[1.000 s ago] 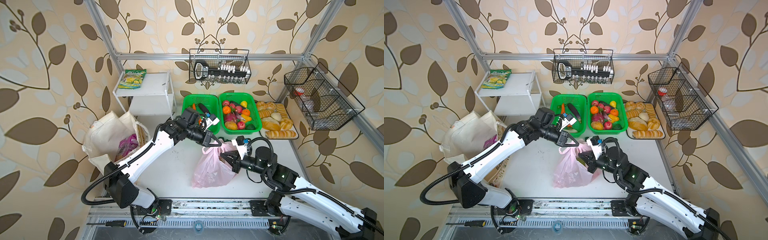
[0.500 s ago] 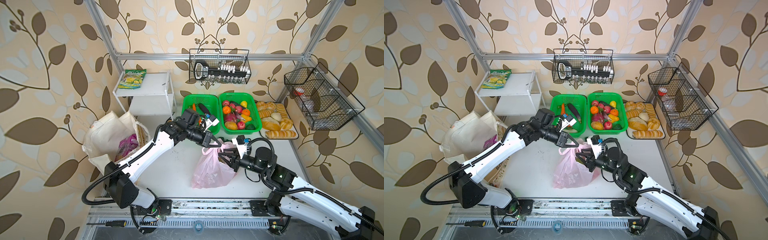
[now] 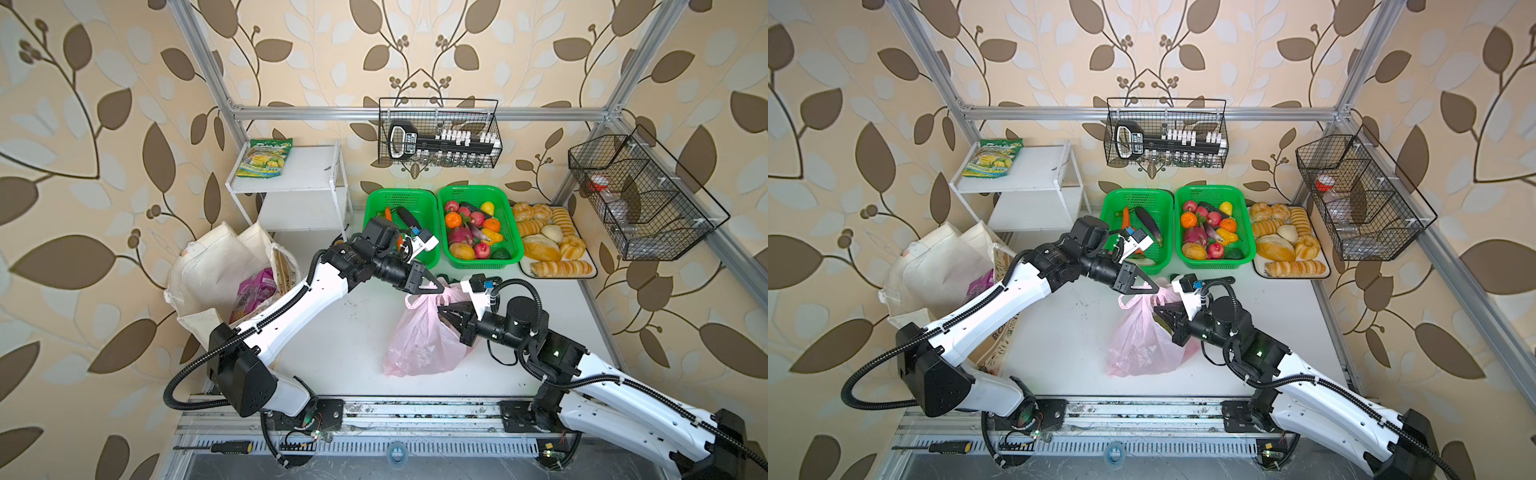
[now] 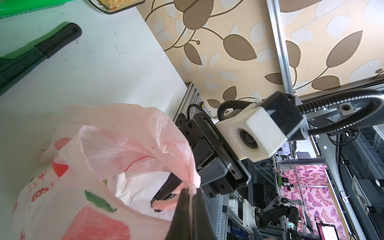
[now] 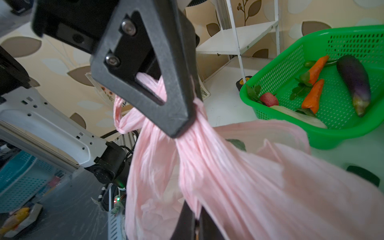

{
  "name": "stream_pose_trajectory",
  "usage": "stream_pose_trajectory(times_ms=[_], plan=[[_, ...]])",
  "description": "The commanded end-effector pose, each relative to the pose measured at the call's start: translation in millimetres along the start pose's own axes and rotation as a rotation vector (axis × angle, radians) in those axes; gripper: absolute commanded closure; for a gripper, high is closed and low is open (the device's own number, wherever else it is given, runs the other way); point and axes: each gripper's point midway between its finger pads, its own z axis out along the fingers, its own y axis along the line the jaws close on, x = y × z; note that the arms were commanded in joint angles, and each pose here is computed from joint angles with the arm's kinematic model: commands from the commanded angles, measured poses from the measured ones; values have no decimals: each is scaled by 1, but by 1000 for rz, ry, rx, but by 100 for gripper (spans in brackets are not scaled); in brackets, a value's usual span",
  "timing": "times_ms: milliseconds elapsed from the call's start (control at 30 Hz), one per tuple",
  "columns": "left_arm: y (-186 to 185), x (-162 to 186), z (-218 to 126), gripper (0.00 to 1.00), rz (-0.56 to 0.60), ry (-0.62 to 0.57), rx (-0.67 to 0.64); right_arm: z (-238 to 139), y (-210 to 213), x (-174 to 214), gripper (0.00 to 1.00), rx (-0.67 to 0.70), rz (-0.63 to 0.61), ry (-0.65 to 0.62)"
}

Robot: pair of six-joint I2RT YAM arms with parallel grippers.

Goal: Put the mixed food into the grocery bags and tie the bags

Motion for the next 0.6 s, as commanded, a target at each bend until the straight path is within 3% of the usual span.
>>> stream_pose_trajectory(times_ms=[0, 167, 233, 567], plan=[[-13, -2, -10, 98, 73, -24, -3, -3, 4, 0, 100, -13, -6, -5], [-4, 4, -11, 77, 70, -7, -54, -4, 7, -4, 100, -23, 17, 1], [-2, 6, -12, 64, 72, -9, -66, -3, 6, -4, 100, -19, 33, 9], [-13, 7, -27, 38, 140, -73, -110, 0, 5, -4, 100, -15, 85, 34]])
